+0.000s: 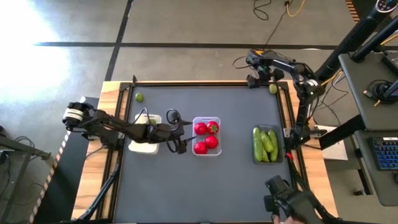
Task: Sort produce into baskets
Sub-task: Put the green lime into the white bin
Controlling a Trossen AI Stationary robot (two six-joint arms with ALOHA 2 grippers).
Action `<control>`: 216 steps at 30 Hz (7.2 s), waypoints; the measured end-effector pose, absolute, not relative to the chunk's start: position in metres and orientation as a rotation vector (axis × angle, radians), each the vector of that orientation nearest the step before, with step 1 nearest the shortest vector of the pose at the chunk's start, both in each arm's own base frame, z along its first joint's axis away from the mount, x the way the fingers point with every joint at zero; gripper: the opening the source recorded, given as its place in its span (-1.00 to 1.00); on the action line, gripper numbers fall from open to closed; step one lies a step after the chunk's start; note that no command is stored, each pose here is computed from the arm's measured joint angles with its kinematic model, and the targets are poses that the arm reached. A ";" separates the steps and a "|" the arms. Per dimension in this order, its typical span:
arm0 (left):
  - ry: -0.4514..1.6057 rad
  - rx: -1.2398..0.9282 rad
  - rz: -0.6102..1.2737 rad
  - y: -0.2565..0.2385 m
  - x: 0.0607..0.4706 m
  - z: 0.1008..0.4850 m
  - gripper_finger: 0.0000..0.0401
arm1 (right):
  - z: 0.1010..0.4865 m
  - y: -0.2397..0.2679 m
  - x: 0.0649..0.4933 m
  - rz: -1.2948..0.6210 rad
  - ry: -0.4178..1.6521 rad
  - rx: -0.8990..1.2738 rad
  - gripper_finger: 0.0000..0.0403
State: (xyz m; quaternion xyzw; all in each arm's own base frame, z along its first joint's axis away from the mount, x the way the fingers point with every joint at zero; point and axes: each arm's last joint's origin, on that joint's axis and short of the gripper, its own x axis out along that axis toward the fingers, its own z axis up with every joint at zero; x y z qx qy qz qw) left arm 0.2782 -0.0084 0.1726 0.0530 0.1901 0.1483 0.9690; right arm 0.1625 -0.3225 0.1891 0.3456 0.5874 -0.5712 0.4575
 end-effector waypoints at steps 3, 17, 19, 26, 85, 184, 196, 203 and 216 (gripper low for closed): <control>0.396 0.094 0.302 -0.008 0.274 0.166 0.55 | 0.186 -0.327 0.163 -1.383 1.514 0.899 0.86; 0.461 0.111 0.302 -0.007 0.259 0.148 0.55 | 0.143 -0.336 0.168 -1.314 1.800 0.969 0.86; 0.470 0.114 0.304 -0.007 0.258 0.146 0.55 | 0.140 -0.337 0.169 -1.291 1.808 0.962 0.86; 0.493 0.181 0.429 -0.002 0.251 0.141 0.55 | 0.147 -0.326 0.184 -1.248 1.807 0.923 0.86; 0.353 0.131 0.468 0.023 0.264 0.158 0.28 | 0.160 -0.223 0.361 -0.665 1.344 0.439 -0.23; 0.717 0.190 0.025 0.195 0.329 0.119 0.56 | 0.186 -0.102 0.263 -0.449 0.687 0.266 0.52; 0.790 0.229 0.056 0.186 0.333 0.126 -0.15 | 0.189 -0.094 0.267 -0.435 0.675 0.281 0.49; 0.712 0.287 0.024 0.166 0.334 0.222 -0.32 | 0.220 -0.095 0.275 -0.422 0.620 0.248 0.44; 0.771 0.122 0.172 0.040 0.251 0.296 -0.29 | 0.224 -0.065 0.282 -0.285 0.693 0.141 0.42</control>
